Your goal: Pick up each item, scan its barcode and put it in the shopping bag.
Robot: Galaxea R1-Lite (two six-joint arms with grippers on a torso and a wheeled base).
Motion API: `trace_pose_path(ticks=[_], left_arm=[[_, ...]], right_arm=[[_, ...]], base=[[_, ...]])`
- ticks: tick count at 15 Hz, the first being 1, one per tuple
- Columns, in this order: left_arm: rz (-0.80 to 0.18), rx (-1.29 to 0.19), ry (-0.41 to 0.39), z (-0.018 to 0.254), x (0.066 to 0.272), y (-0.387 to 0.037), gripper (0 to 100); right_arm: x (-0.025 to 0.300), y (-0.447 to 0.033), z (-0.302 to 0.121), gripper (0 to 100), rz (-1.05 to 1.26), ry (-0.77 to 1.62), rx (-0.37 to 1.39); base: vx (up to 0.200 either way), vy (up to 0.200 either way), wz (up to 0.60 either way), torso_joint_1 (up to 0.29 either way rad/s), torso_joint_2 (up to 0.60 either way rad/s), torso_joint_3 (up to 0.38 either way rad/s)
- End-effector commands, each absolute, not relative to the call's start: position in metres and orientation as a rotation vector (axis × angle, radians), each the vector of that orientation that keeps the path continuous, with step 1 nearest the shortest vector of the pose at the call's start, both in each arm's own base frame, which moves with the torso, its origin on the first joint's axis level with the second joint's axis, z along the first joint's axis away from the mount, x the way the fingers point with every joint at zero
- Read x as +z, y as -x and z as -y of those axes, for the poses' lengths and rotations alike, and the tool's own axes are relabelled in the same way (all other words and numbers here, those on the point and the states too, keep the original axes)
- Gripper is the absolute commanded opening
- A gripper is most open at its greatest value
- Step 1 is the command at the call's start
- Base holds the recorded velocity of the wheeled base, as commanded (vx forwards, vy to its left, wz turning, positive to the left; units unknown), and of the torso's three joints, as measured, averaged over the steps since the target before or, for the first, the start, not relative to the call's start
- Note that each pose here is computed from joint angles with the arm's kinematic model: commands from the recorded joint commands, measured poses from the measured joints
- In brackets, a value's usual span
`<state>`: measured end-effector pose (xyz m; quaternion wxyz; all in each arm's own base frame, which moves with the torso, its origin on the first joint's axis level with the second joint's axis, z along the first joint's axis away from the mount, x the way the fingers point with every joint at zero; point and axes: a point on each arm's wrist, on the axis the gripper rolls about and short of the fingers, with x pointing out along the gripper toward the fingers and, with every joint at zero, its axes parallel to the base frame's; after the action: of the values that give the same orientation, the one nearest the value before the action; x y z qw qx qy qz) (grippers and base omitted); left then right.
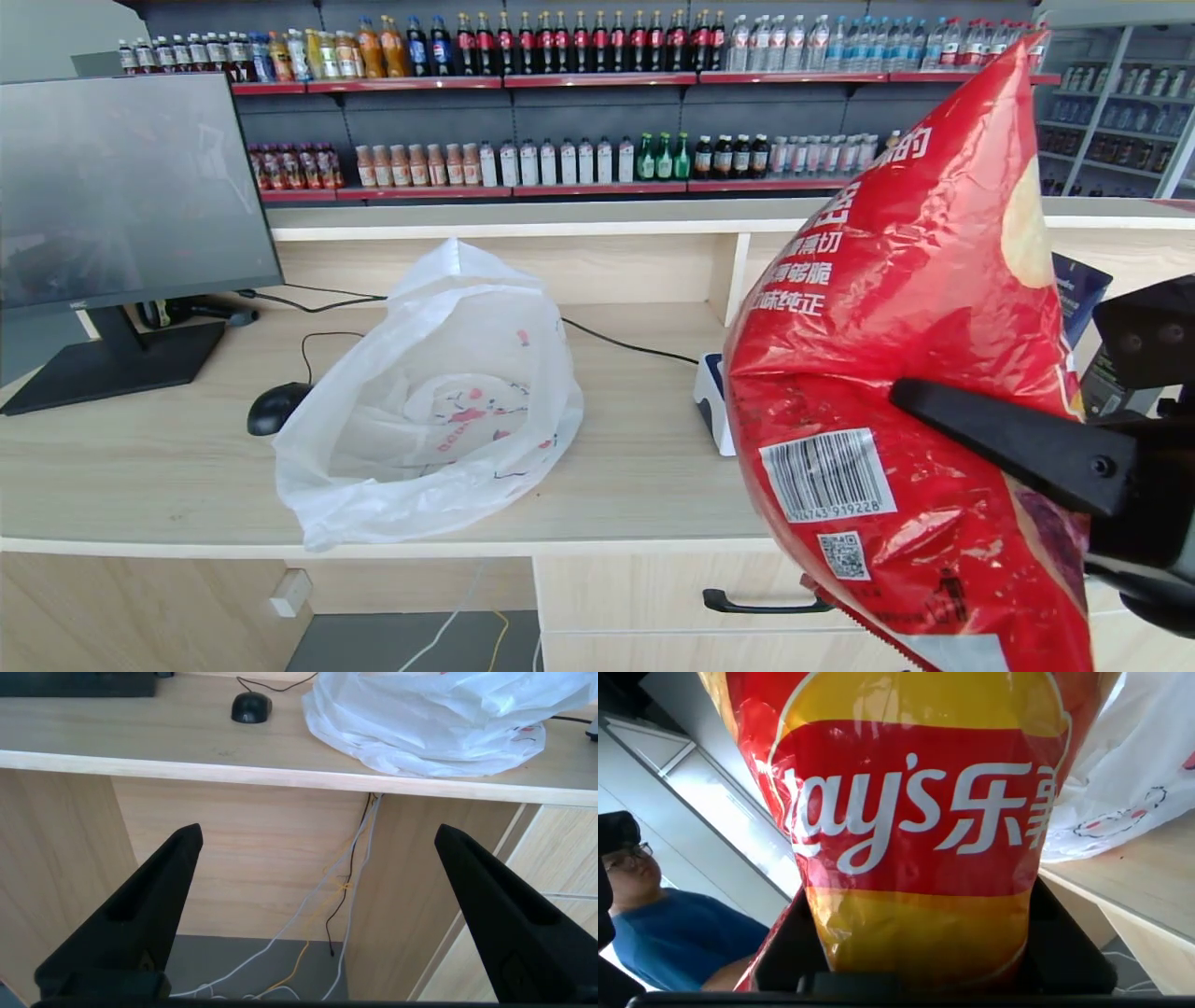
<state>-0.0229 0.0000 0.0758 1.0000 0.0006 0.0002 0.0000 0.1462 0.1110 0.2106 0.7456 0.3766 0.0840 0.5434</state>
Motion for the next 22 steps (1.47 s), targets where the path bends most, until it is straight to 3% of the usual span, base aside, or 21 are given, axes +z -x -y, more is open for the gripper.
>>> trace_pose_path(ticks=[1, 22], left_arm=[[0.0, 0.0, -0.002, 0.0, 0.076, 0.023, 100], [0.0, 0.0, -0.002, 0.0, 0.076, 0.023, 100]], right_arm=[[0.213, -0.147, -0.112, 0, -0.179, -0.831, 1.195], [0.239, -0.149, -0.119, 0, -0.125, -0.821, 1.362]], base=[[0.0, 0.0, 0.0, 0.0, 0.0, 0.0], [0.0, 0.0, 0.0, 0.0, 0.0, 0.0]])
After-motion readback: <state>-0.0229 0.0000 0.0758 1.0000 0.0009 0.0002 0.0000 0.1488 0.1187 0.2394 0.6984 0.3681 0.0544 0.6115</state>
